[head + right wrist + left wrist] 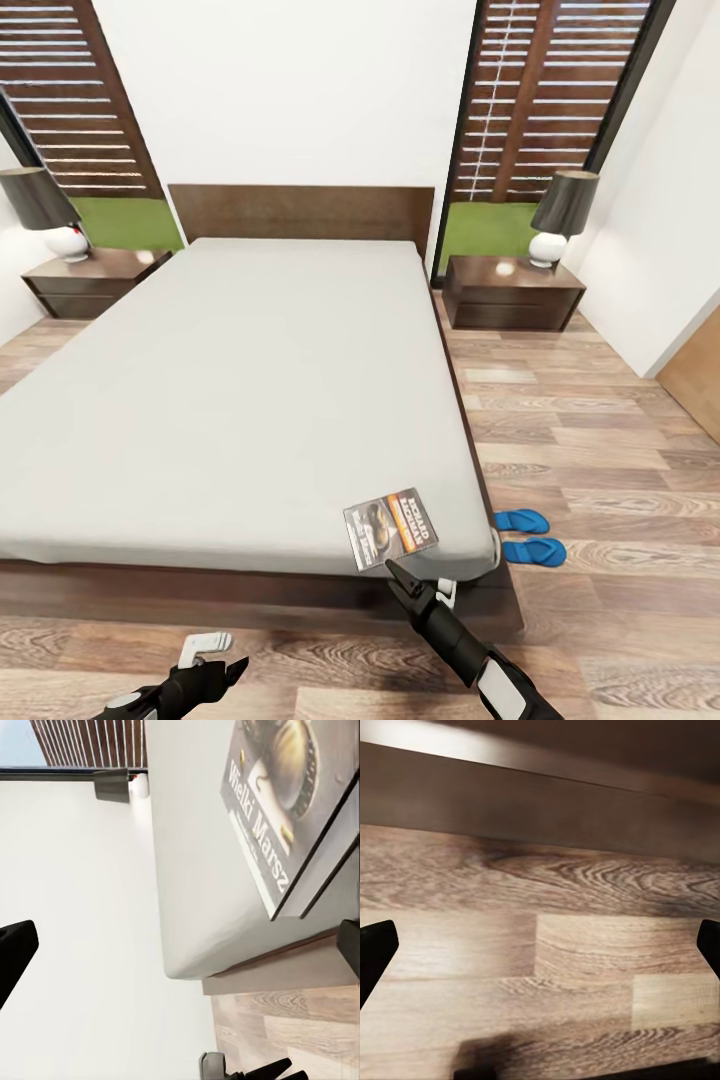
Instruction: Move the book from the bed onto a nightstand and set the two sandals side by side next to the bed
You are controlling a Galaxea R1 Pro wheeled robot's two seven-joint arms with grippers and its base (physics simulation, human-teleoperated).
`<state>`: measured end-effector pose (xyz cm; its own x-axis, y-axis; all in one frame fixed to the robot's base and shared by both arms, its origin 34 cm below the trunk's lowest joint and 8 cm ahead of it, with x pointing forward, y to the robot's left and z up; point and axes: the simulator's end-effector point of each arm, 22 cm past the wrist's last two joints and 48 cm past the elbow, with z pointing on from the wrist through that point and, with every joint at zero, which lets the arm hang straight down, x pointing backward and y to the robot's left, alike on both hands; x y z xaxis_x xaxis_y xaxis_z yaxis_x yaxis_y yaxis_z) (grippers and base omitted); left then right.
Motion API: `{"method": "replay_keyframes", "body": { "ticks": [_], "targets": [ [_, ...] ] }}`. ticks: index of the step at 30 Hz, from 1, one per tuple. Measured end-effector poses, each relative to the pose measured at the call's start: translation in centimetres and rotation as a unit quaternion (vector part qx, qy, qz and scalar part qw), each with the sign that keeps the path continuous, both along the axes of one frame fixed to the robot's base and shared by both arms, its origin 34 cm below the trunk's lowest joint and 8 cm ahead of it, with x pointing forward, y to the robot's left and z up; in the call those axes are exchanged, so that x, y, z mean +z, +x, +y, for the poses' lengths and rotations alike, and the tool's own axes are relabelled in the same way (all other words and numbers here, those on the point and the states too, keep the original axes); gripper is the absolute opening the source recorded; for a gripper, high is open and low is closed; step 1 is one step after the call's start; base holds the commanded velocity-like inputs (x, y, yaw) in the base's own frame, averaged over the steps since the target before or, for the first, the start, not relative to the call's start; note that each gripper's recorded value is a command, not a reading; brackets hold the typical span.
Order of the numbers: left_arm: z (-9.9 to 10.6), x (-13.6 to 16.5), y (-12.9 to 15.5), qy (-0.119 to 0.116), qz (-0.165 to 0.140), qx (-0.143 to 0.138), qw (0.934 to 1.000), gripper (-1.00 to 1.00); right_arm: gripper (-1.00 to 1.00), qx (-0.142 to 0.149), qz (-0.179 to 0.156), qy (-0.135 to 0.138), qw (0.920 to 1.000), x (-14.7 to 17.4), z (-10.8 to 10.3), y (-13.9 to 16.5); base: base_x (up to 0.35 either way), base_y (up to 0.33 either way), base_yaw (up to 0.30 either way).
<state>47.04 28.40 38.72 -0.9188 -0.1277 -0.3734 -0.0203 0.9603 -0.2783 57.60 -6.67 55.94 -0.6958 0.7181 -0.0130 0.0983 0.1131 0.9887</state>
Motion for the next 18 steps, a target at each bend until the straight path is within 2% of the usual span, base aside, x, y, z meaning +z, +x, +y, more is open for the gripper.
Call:
{"method": "replay_keyframes", "body": {
  "ticks": [18],
  "targets": [
    [0.0, -3.5, -0.4, 0.000, 0.000, 0.000, 1.0000, 1.00, 1.00, -0.002, 0.000, 0.006, 1.0000, -3.3, -0.2, -0.3, 0.000, 0.000, 0.000]
  ]
}}
